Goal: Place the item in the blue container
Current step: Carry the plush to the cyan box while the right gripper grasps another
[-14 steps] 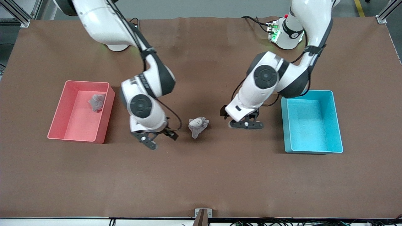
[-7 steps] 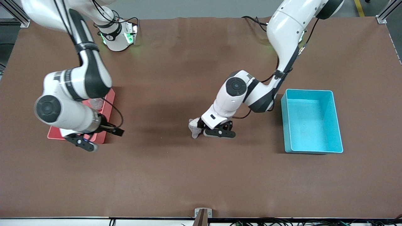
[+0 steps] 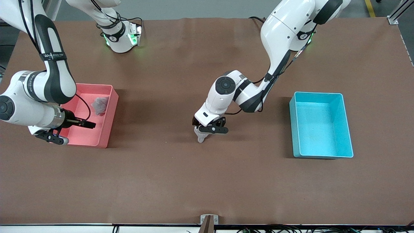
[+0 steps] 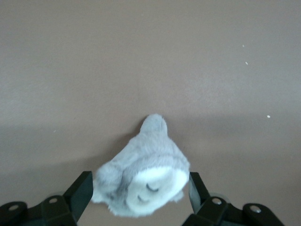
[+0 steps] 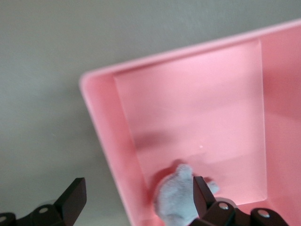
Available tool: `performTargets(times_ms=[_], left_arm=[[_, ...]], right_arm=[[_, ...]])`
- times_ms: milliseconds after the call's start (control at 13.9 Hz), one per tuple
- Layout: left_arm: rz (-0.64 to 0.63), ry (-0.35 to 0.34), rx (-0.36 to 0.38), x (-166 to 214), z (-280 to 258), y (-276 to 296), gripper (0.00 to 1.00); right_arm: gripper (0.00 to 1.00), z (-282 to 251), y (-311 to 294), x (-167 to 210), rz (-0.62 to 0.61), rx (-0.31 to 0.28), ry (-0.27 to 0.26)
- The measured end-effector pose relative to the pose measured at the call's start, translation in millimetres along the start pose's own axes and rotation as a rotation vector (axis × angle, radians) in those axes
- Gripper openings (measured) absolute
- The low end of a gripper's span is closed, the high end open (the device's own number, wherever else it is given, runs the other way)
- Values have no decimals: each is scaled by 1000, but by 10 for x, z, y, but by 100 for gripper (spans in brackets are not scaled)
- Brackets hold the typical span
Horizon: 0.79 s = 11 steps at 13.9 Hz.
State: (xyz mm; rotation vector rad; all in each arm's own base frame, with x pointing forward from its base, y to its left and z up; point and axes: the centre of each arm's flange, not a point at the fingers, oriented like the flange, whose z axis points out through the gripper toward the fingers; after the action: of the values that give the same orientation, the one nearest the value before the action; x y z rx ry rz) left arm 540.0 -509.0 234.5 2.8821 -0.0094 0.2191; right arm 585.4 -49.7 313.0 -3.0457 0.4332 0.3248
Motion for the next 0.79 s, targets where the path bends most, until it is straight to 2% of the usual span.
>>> performTargets(times_ms=[287,430,502,789], left_arm=[[-6,9,-19,-43,278,-75,88],[-5,3,-18,-70,320,-74,77],[-5,1,-18,-91,331,-61,76],[-2,-11,-7,-128,342,-45,38]], right_arm=[[100,504,349,-166,-11,2,-43],[100,709,402,-273,-5,-1,-75],[100,793,403,-325,0,4,-93],[100,994,388,-463,19,28,-139]])
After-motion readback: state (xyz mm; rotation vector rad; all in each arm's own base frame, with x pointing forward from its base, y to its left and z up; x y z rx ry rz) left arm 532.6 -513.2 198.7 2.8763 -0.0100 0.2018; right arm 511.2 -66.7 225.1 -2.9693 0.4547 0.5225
